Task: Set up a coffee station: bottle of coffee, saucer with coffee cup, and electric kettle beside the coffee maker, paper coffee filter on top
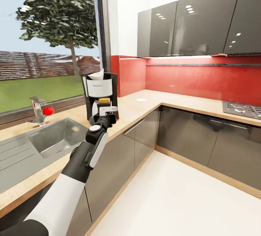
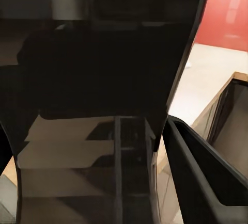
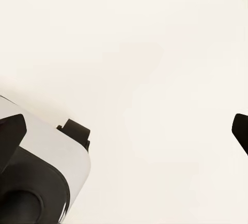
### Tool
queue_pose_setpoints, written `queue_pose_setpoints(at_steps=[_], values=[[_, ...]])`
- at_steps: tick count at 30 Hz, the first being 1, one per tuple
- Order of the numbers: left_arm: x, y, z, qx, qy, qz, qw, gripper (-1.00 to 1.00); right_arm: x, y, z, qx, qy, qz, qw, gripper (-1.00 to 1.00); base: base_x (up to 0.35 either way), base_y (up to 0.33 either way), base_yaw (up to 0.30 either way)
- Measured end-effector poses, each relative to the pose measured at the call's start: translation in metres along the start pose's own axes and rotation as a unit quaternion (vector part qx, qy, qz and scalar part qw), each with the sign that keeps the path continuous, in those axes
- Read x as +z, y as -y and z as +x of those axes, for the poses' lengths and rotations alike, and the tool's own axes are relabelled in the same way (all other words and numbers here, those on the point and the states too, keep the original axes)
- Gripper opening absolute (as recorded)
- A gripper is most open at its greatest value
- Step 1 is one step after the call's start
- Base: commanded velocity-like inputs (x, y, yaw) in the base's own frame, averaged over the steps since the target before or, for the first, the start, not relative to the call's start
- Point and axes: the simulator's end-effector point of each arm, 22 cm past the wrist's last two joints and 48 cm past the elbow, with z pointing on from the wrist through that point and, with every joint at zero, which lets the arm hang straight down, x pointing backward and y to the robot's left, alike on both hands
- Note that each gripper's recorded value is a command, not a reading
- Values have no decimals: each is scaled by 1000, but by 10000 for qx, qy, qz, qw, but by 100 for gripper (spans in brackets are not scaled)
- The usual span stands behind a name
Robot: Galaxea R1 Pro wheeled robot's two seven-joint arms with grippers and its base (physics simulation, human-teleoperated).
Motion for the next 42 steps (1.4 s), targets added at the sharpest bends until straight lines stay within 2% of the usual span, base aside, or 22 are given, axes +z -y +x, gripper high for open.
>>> queue_pose_setpoints(at_steps=[17, 34, 42], values=[[1, 0, 3, 6, -27, -11, 10000, -100, 0, 0, 0, 0, 4, 4, 10000, 100, 0, -132, 15], [1, 0, 3, 3, -29, -12, 10000, -100, 0, 0, 0, -1, 7, 12, 10000, 100, 0, -9, 235], [1, 0, 3, 8, -29, -16, 10000, -100, 0, 0, 0, -5, 7, 12, 10000, 100, 0, -155, 85]])
